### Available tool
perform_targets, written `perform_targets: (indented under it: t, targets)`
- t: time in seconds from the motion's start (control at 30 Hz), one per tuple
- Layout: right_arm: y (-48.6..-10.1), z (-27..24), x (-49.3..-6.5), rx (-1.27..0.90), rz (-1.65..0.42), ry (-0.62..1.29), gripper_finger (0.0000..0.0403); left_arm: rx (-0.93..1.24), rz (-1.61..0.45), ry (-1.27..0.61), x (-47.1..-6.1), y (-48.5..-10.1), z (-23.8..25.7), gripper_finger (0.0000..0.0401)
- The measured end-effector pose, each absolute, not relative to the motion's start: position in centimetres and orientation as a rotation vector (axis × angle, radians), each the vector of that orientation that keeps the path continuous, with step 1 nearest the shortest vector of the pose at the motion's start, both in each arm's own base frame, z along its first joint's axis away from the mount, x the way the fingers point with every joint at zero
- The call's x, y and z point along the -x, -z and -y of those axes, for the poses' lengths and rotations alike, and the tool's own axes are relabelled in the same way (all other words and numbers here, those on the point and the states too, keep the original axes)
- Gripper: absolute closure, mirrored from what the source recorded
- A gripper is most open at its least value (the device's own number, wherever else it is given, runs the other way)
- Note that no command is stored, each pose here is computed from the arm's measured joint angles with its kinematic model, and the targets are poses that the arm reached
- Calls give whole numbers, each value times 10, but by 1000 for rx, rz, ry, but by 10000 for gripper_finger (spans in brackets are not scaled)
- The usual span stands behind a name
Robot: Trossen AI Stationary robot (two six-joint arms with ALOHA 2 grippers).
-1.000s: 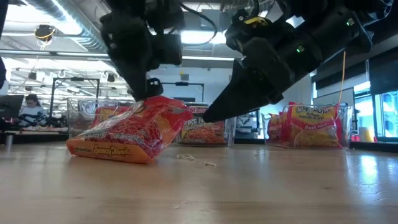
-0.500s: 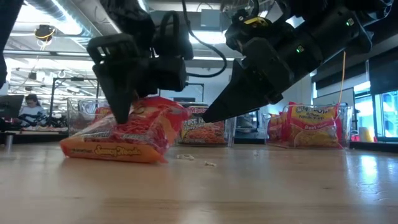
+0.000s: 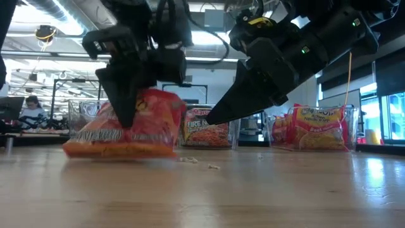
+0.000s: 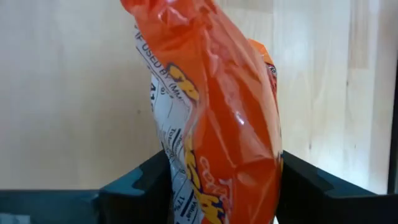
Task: Sort Maruchan noodles
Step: Put the top orange noodle pack into the left transparent bin
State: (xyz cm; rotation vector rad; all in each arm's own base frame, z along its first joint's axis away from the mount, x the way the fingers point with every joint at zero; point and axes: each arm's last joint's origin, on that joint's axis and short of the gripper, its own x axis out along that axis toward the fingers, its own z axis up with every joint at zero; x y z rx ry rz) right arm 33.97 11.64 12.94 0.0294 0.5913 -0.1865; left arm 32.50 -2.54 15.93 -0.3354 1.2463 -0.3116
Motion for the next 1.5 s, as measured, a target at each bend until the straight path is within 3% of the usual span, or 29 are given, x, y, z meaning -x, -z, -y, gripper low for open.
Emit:
perform_targets:
  t: [0.67, 1.13, 1.5]
  targets:
    - [-133, -118, -342, -24, -554, 162, 126, 189, -1102, -4, -268, -251, 21, 201]
    - [-134, -118, -342, -21, -551, 161, 126, 48, -956, -460, -197, -307, -57, 201]
    - [-134, -118, -343, -23, -546, 160, 126, 21, -1133, -592, -171, -295, -123, 201]
